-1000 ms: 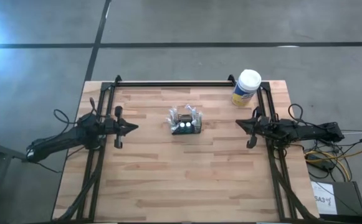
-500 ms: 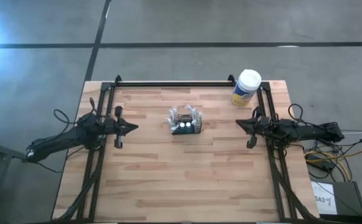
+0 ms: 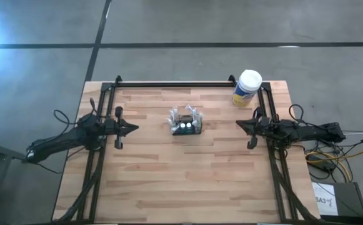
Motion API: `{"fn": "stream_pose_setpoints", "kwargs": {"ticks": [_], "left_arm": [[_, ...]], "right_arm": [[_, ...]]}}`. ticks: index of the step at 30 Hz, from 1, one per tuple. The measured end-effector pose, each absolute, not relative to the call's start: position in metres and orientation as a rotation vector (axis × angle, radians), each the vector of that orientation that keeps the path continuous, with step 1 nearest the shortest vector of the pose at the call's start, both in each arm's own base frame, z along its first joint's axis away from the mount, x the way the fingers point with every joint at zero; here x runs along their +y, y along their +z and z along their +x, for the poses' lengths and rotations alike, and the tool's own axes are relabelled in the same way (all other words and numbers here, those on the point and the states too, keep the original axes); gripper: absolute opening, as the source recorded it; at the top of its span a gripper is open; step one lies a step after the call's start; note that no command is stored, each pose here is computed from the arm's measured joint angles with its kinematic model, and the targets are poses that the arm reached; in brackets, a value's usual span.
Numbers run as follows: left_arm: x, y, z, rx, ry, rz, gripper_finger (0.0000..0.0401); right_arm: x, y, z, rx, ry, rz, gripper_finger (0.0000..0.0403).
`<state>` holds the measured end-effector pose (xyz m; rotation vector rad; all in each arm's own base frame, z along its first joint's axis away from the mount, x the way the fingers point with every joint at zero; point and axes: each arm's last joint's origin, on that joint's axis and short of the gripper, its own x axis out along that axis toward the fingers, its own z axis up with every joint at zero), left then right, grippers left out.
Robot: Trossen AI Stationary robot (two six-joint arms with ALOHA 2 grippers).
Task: Pick & Place toothbrushing station
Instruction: Return to Home Position
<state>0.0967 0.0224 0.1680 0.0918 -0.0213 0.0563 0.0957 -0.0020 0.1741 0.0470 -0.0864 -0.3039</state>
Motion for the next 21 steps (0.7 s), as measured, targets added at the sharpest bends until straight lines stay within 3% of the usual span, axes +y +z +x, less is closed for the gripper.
{"fn": "stream_pose_setpoints", "kwargs": {"ticks": [21], "left_arm": [[0.0224,0.168,0.0967,-0.021,0.056,0.092,0.0014]], "right_arm": [[-0.002,0.1741,0.0957,-0.087,-0.304,0.047,0.0008]]}}
